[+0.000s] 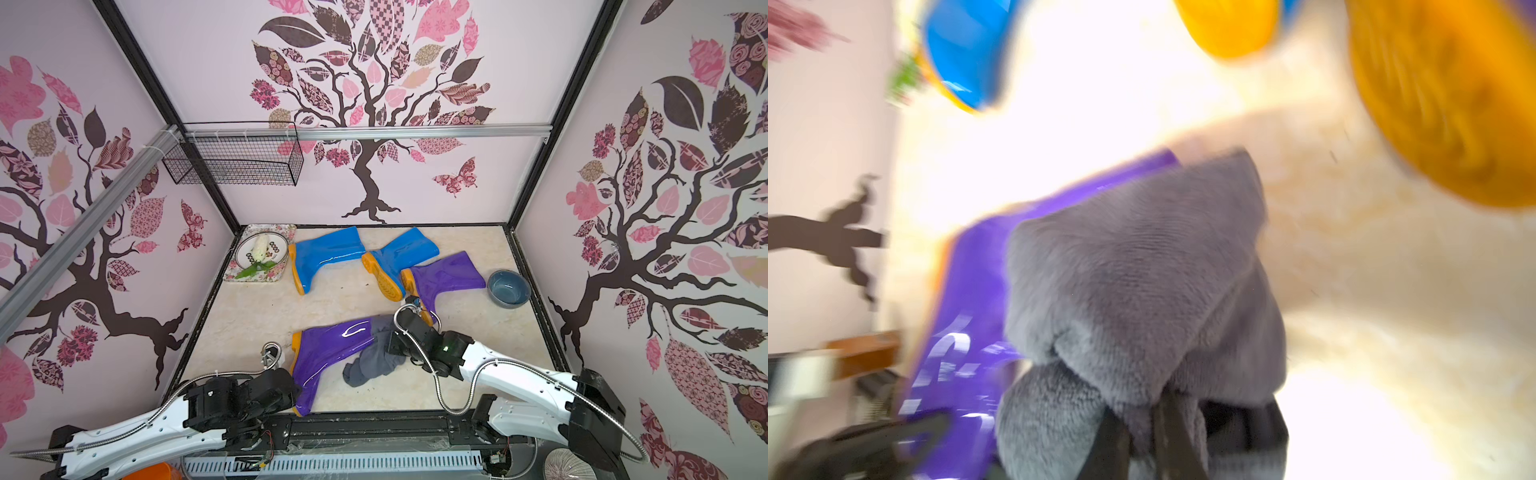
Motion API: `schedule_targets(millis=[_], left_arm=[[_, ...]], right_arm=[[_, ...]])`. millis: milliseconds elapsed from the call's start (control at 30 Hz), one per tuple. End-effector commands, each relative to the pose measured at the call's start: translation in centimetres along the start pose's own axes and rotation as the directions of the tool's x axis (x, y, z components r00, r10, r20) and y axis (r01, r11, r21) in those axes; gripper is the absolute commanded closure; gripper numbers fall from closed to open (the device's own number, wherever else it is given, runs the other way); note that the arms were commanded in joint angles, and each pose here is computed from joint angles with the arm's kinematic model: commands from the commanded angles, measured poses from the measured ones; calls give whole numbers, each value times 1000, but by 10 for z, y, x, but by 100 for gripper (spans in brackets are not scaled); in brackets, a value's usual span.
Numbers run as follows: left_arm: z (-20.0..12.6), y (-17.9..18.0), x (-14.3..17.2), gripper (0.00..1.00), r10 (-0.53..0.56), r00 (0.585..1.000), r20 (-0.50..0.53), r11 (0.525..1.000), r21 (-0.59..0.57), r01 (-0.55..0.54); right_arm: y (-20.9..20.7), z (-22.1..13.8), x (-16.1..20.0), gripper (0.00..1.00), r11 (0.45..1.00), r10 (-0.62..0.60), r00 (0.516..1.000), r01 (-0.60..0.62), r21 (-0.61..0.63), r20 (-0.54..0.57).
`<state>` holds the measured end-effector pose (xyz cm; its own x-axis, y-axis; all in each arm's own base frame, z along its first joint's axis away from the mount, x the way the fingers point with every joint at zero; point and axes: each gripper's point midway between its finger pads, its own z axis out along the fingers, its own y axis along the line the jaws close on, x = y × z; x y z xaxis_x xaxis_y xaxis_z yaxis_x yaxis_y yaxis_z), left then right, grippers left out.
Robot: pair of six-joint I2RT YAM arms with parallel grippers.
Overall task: Wipe the rubber boots with a cloth
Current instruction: Wipe the dirt off the rubber boot.
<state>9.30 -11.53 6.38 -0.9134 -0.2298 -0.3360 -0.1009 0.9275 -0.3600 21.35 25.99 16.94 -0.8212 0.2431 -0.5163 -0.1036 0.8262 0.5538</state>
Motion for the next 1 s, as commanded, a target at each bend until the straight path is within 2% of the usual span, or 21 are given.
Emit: schedule_targets(millis=[0,133,200,267,400,500,600,667,733,833,900,967], left_arm=[[-8,-8,-9,100,14,999,31,1000,8,-14],[-7,-9,-10,100,14,999,33,1000,0,-14],[-7,-10,-10,100,12,999,33,1000,4,-12],[-8,-10,-11,100,10,999,36,1000,5,-11],[-12,-10,-12,100,3,999,42,1000,13,-4],[-10,-9,-10,100,-8,999,35,1000,19,7],[-9,-8,-8,100,-21,999,27,999,29,20],[-9,-11,-6,100,-33,999,20,998,50,32],[-8,-16,-6,100,-44,999,15,996,78,43],[-8,-23,-7,100,-55,998,16,993,104,53],[-6,-28,-7,100,-55,998,12,992,114,53],[-5,-34,-6,100,-52,999,7,991,124,51]], right_arm=[[52,-17,-20,100,995,-28,998,33,-94,58],[134,-10,-2,100,950,-128,991,134,-281,40],[150,13,19,100,932,-109,993,86,-353,-46],[145,42,40,100,931,-78,991,34,-362,-106],[88,91,69,100,969,-15,978,-37,-243,-209],[23,106,75,100,991,65,975,-89,-105,-213],[-45,99,65,100,992,99,984,-87,87,-149],[-80,85,56,100,978,63,994,-43,206,-94],[-94,73,50,100,966,17,998,1,257,-66],[-83,66,50,100,972,-36,993,61,226,-116],[-44,67,60,100,991,-98,978,114,77,-187],[9,67,81,100,979,-205,955,194,-70,-217]])
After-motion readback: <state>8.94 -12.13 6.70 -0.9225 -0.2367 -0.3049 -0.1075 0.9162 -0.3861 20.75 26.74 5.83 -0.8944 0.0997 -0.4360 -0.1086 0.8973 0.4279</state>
